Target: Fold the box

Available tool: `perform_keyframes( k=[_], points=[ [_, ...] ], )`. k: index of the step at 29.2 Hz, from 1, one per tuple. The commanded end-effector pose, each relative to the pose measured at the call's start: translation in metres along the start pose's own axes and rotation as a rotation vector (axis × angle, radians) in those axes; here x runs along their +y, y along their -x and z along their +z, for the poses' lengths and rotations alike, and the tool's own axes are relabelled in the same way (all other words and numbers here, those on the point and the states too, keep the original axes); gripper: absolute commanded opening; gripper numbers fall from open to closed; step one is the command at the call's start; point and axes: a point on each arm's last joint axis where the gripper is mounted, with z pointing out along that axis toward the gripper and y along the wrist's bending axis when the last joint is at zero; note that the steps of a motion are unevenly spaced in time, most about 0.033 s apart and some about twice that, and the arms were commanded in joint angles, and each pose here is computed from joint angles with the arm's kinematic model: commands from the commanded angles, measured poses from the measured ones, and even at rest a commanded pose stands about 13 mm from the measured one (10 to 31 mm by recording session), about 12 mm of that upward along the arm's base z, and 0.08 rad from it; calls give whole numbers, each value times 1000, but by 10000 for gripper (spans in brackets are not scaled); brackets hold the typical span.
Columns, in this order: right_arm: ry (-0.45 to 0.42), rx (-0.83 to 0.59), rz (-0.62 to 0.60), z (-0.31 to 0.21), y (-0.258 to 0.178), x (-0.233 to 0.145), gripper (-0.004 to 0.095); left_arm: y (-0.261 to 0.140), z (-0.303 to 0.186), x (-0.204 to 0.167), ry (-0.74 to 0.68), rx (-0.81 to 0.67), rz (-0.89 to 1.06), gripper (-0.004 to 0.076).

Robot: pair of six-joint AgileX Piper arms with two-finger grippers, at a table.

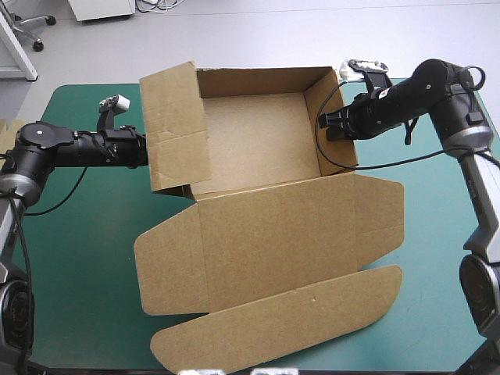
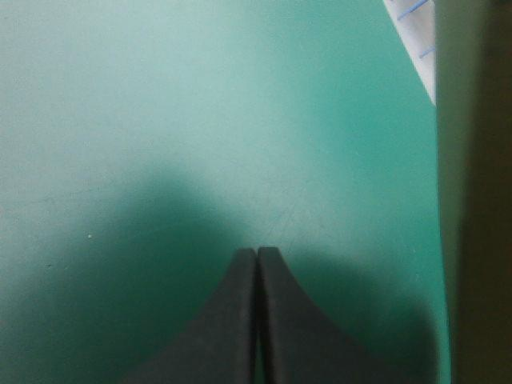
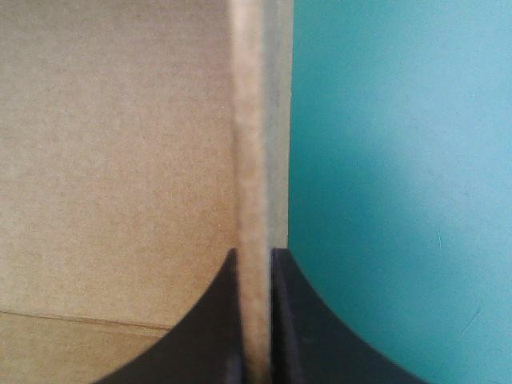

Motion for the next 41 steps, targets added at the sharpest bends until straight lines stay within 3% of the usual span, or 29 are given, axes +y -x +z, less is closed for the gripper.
perform_keyframes(
  k=[1, 19, 27, 41],
  points=[
    [63, -69, 9, -15, 5, 13, -14, 11, -13, -27, -87, -95, 24, -14],
    [30, 18, 43, 30, 9, -12, -14, 15, -18, -46, -287, -130, 2, -14],
    [4, 30, 50, 40, 8, -20, -14, 11, -19, -39, -155, -102, 27, -14],
    [13, 48, 25, 44, 6, -10, -14, 13, -20, -41, -176, -125, 18, -14]
  ],
)
